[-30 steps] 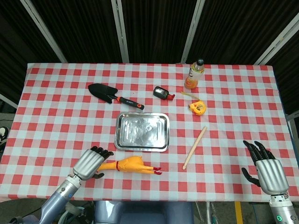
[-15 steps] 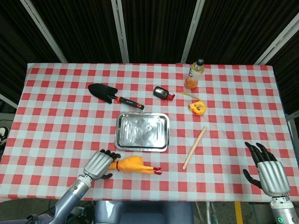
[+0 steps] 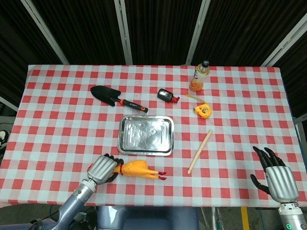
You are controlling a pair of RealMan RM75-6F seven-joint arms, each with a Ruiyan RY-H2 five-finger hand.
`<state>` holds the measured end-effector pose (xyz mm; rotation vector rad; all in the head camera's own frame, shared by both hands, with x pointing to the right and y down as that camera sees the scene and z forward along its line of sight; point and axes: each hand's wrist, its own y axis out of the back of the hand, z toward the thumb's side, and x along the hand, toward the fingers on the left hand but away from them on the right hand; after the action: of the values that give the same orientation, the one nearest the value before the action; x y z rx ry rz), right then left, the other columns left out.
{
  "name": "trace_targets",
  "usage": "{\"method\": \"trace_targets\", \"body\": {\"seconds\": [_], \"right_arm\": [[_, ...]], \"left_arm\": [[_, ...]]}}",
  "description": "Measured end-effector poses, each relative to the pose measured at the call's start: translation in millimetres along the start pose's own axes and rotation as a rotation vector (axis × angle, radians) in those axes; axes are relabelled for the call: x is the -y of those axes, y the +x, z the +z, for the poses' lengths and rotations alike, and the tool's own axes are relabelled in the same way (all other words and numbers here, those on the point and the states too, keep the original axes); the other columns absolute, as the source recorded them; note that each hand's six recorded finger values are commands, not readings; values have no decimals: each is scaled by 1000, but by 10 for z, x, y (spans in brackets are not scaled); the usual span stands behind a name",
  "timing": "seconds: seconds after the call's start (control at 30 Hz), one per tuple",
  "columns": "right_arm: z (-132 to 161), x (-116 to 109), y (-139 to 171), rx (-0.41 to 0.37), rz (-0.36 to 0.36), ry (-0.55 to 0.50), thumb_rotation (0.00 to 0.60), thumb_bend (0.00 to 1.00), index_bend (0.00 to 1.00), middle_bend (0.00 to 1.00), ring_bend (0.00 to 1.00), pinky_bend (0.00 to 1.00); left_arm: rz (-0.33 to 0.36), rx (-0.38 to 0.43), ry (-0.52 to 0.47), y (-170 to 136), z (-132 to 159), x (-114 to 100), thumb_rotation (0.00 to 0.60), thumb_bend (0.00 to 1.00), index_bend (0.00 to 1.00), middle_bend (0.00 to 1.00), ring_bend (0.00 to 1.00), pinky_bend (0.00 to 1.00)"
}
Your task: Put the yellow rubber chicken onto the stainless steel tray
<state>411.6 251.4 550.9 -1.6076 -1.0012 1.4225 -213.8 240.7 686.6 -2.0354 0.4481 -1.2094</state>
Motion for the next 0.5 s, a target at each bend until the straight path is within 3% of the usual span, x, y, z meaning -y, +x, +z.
{"method": "trace_targets", "body": {"seconds": [0.3,0.5], "right_arm": [[69,-8,-30,-23,8,-47,600,328,134,215,166,325],[292,-57,-127,-106,42,-153,600,328,138,215,170,332]], "left_arm": [[116,56,-50,-3,48,-177,600,570,603,674,586,637],[254,96,-44,16,-51,-551,600,619,616,686,599,651]]}}
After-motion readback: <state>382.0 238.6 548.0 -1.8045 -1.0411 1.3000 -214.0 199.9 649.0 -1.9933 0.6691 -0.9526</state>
